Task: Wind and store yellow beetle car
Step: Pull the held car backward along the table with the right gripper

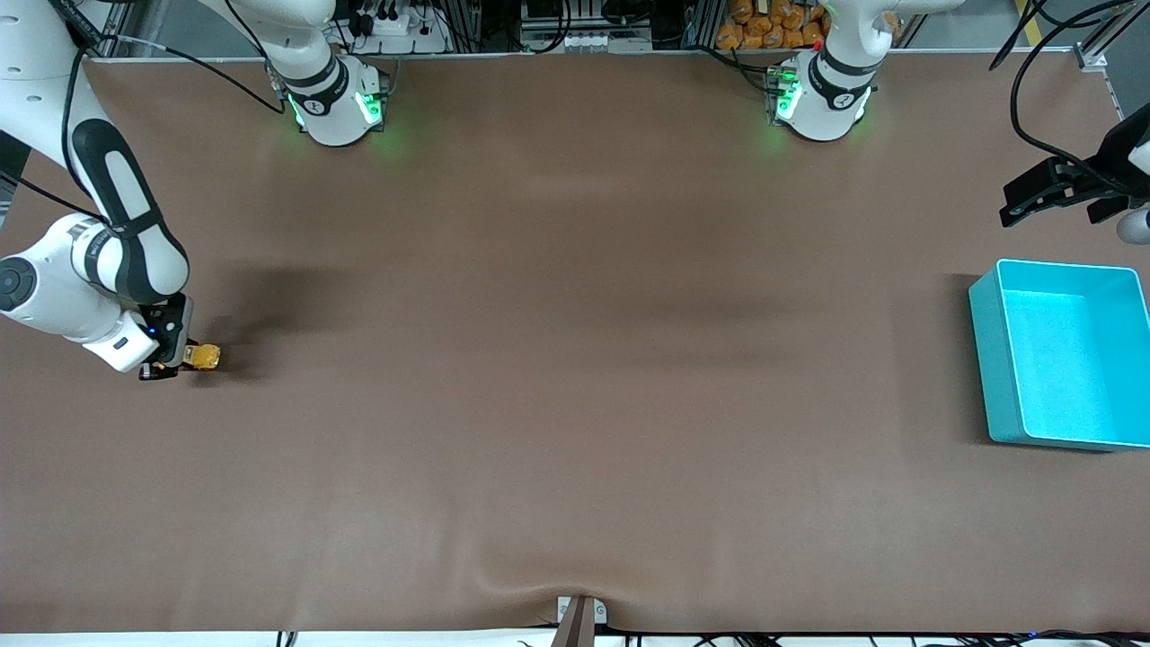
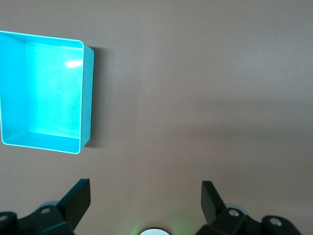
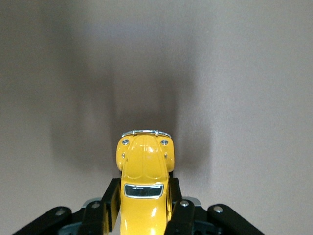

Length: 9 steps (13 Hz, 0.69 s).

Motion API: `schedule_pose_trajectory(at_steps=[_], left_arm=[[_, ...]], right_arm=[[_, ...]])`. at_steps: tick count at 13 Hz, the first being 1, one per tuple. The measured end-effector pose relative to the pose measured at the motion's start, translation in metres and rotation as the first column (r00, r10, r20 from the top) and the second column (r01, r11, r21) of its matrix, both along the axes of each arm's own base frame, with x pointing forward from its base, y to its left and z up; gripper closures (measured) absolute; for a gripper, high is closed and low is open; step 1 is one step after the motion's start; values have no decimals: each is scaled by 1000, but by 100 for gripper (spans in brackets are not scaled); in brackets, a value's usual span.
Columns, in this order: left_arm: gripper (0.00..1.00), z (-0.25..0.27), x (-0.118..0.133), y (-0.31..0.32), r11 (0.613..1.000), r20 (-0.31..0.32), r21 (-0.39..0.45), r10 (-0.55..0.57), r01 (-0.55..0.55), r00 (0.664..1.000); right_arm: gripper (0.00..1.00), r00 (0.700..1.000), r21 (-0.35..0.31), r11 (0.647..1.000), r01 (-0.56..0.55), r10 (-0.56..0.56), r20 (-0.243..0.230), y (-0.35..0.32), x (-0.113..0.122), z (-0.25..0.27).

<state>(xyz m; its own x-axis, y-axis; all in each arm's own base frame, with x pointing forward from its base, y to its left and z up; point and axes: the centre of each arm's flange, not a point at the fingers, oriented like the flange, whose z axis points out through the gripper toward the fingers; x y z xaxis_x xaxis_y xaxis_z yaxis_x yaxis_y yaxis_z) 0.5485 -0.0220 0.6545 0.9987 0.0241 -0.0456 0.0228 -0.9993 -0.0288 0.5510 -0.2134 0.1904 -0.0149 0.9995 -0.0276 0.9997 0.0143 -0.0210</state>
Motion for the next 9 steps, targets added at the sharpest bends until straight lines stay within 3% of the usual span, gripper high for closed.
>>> schedule_pose_trajectory(at_steps=[9], left_arm=[[0, -3, 0, 0, 1000, -6, 0, 0, 0, 1000]], right_arm=[[56, 1000, -6, 1000, 26, -26, 13, -40, -5, 0]])
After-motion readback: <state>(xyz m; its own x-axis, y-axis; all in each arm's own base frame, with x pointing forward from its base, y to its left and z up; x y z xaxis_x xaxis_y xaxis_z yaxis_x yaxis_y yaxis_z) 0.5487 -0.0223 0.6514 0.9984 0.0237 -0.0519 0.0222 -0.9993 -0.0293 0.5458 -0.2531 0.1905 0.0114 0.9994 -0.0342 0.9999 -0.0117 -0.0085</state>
